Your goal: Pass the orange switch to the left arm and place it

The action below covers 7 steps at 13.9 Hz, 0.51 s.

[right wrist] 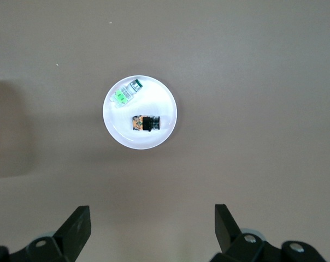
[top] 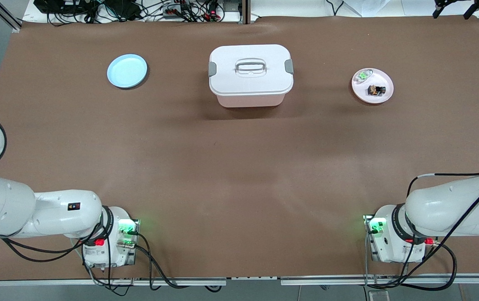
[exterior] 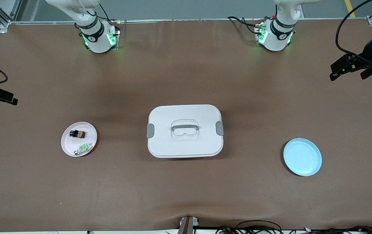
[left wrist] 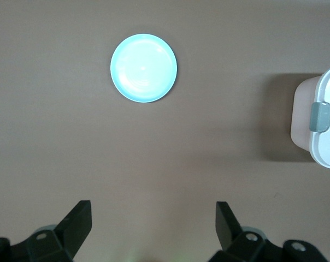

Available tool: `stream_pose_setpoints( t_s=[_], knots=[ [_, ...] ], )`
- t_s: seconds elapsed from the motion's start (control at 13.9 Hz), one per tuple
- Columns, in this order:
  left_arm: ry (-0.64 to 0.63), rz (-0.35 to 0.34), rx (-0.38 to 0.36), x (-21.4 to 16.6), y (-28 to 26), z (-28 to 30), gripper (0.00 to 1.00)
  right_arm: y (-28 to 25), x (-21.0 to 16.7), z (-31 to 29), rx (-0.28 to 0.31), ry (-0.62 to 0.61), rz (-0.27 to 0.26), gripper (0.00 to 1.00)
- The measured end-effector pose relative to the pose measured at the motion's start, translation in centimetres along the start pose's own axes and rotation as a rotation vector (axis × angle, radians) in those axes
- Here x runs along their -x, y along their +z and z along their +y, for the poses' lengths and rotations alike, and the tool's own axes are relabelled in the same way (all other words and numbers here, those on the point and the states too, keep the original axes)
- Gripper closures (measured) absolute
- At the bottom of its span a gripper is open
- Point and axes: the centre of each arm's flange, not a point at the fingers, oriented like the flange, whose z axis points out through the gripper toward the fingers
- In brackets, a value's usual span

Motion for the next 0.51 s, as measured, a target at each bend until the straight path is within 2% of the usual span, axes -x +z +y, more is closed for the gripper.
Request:
stream_pose_setpoints(
  t_s=[0.36,0.51],
  knots=[
    [-0.001,-0.007,0.0,-0.2,0.4,0.0,0.0,2.8,-1.9,0.1,0.008,-0.001,0.006,0.0],
    [-0.002,-0.007,0.0,-0.2,0.4,-0.1,0.0,5.1,-2.7,0.4,0.004,0.011,-0.012,0.0]
  ],
)
